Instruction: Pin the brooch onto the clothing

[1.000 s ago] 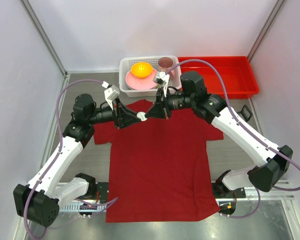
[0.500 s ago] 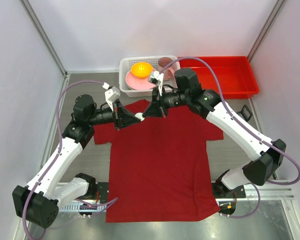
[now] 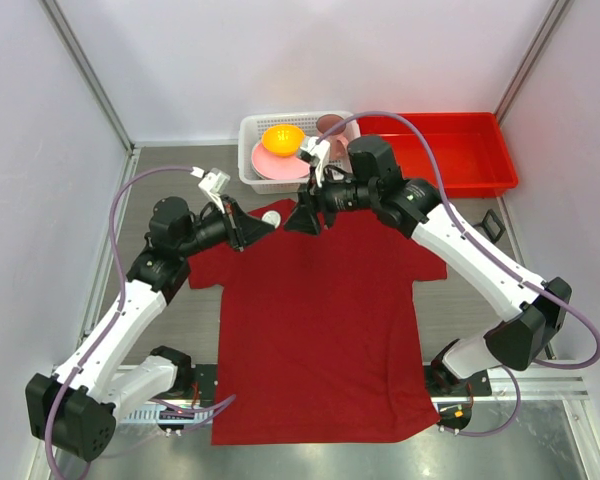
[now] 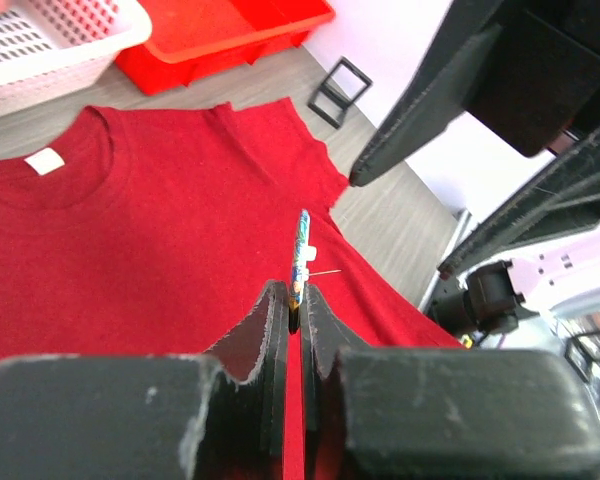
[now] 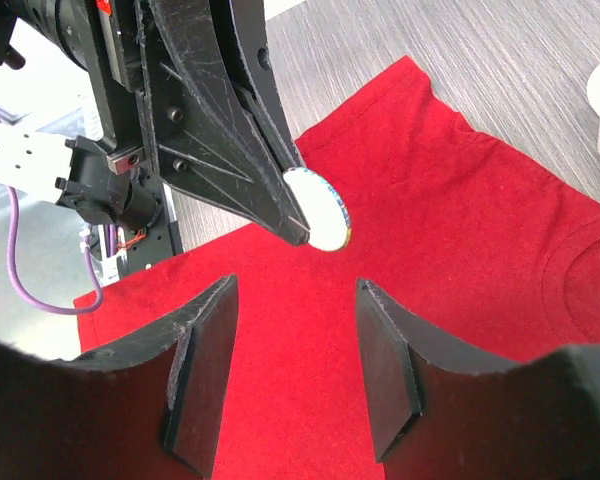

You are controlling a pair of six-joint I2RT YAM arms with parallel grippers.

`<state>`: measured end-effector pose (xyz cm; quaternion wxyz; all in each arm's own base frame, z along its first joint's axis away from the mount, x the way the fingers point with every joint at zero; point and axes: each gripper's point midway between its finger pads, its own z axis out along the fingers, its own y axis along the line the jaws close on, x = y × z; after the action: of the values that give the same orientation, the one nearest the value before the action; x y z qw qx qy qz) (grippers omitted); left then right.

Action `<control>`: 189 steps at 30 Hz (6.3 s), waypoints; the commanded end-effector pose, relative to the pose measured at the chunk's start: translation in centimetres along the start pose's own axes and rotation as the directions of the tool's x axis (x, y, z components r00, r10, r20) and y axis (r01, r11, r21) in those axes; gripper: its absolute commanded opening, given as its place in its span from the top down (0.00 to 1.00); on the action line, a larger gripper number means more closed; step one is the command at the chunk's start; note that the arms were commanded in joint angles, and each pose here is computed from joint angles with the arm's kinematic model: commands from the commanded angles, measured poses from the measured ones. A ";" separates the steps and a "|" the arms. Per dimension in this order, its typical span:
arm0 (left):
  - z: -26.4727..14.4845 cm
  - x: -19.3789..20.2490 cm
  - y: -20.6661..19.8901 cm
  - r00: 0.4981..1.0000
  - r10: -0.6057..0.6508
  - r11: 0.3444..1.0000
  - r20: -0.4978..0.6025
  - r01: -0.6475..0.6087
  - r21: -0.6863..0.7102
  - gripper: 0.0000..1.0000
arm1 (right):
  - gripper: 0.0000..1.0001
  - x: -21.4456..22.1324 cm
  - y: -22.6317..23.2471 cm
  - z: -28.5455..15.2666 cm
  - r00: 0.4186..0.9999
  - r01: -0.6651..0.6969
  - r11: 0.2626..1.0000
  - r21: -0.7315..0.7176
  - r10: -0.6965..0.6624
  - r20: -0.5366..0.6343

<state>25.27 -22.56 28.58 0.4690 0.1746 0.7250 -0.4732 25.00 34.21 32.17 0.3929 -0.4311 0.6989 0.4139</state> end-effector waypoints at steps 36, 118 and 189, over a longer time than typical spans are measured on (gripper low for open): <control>-0.4 -3.3 0.1 0.992 -0.020 0.996 0.127 0.031 -0.080 1.00 | 0.99 -2.4 -1.0 1.3 0.964 0.256 0.937 0.236 -0.266 0.013; -4.5 -0.1 -5.8 0.895 0.407 0.896 -0.181 -0.353 0.270 0.60 | 0.99 0.8 5.5 0.2 0.977 0.137 0.926 -0.353 -0.185 -0.105; -6.5 7.4 17.0 0.923 -0.385 0.583 0.002 0.245 -0.775 1.00 | 0.31 8.1 -13.2 12.5 0.961 -0.163 0.722 0.673 0.270 -0.057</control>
<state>28.34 -10.56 13.66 0.3236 -0.0909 0.9221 -0.1917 34.72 38.23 14.68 0.3803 -0.2817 0.8705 0.1355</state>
